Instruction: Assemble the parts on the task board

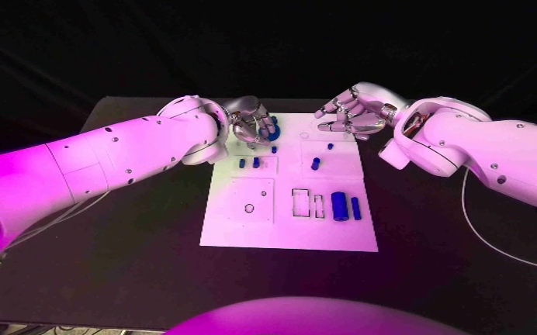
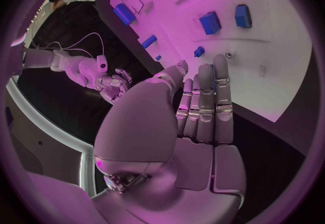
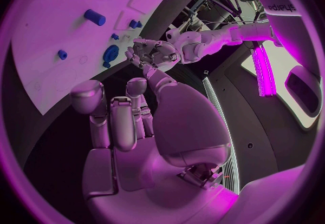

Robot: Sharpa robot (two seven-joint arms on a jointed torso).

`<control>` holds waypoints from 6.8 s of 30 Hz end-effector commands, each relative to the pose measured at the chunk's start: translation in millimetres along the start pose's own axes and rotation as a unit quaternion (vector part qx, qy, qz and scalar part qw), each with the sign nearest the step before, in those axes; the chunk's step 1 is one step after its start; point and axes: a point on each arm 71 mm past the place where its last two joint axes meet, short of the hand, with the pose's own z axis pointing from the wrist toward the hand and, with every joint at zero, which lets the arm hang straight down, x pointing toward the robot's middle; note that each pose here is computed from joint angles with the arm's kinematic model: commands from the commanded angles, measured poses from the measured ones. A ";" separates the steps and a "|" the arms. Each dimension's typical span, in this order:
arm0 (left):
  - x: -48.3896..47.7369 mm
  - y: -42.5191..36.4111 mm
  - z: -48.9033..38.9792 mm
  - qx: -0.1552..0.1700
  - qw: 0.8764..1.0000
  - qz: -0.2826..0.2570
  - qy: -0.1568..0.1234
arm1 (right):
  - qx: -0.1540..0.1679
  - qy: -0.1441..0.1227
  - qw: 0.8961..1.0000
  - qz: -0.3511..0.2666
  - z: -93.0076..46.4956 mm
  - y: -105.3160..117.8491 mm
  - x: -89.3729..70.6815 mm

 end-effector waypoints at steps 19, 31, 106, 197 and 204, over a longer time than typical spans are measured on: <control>30.0 -11.9 21.4 0.044 0.981 0.187 -0.001 | -0.008 0.007 1.000 0.001 1.2 1.0 2.6; 34.4 -11.9 26.5 0.025 0.979 0.203 0.017 | -0.008 0.009 1.000 0.001 1.5 1.3 3.2; 3.1 22.1 -6.3 -0.014 0.992 0.124 0.000 | -0.006 0.013 1.000 0.004 1.8 -2.1 7.3; -26.3 60.9 -50.1 0.011 0.841 -0.517 -0.158 | 0.068 0.006 0.927 -0.369 10.9 -22.1 -1.6; -14.6 49.3 -57.2 0.029 0.798 -0.583 -0.151 | 0.082 0.029 0.908 -0.410 18.0 -21.3 7.8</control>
